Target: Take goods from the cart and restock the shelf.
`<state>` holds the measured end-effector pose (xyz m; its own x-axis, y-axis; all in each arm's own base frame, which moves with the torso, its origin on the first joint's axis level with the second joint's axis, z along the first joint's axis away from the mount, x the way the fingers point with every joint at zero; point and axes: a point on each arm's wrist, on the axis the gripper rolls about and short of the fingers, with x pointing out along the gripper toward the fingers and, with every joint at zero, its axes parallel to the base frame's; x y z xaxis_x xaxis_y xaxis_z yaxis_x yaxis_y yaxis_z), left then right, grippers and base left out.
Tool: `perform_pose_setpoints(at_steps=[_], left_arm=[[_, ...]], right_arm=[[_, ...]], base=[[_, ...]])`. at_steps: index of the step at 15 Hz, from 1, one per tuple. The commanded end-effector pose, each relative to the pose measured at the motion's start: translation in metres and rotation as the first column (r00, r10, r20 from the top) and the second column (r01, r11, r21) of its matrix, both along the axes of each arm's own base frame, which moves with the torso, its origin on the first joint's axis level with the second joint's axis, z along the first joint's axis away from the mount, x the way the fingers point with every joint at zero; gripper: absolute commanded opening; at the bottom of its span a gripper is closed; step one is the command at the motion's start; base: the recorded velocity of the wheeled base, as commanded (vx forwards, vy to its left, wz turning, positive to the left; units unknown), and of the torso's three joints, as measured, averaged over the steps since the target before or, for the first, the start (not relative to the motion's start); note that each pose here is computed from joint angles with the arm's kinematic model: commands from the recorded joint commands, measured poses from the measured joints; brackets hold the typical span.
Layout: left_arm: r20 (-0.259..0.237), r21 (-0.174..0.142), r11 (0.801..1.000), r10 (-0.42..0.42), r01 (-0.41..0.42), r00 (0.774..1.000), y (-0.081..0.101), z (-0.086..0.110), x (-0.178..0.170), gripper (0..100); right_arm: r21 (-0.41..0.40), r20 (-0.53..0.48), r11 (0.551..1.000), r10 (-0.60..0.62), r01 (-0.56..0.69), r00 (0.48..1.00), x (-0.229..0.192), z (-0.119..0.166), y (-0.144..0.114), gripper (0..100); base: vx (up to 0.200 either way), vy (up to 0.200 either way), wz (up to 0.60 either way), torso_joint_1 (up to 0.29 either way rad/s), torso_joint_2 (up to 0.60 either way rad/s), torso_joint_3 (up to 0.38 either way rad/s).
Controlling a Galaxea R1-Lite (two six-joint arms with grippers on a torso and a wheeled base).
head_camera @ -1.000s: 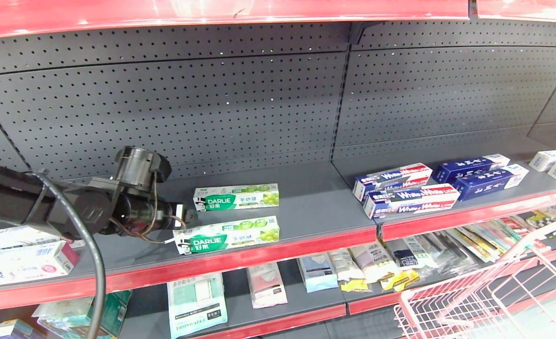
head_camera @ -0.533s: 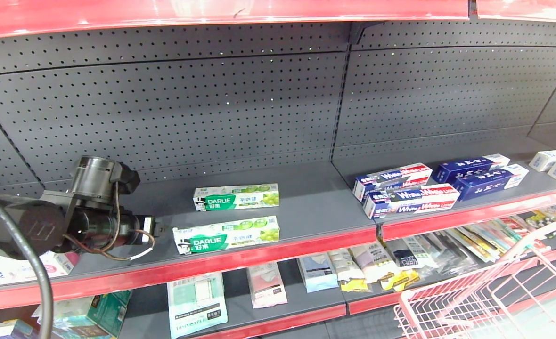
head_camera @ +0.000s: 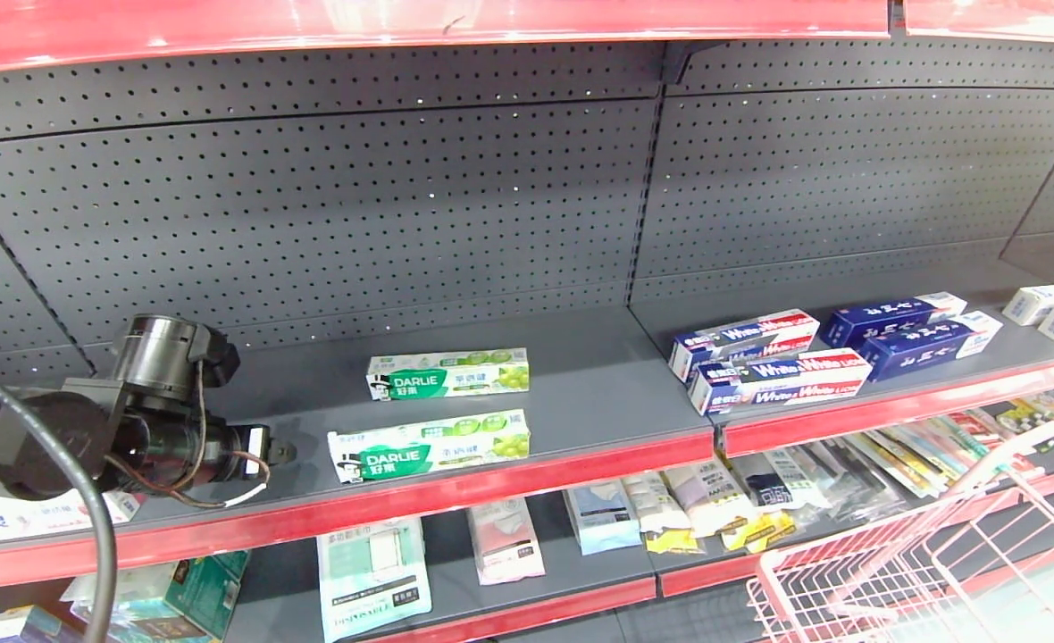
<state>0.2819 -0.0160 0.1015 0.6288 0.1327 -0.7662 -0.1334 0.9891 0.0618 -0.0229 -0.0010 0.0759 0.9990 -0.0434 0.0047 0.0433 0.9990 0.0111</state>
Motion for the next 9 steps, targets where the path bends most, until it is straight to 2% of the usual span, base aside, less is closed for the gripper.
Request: perform_pose_setpoints(at_steps=[1,9], left_arm=[[-0.016,0.001,1.0,-0.01,0.01,1.0,-0.003,-0.006,0.004,100],[-0.004,-0.004,1.0,-0.013,0.013,1.0,-0.005,-0.015,0.026,100]], right_arm=[[0.0,0.0,1.0,0.002,-0.002,1.0,0.0,0.0,0.0,100],[0.0,0.0,1.0,0.0,0.0,1.0,0.0,0.0,0.0,100]], base=[[0.0,0.0,0.0,0.0,0.0,0.0],[0.0,0.0,0.0,0.0,0.0,0.0]])
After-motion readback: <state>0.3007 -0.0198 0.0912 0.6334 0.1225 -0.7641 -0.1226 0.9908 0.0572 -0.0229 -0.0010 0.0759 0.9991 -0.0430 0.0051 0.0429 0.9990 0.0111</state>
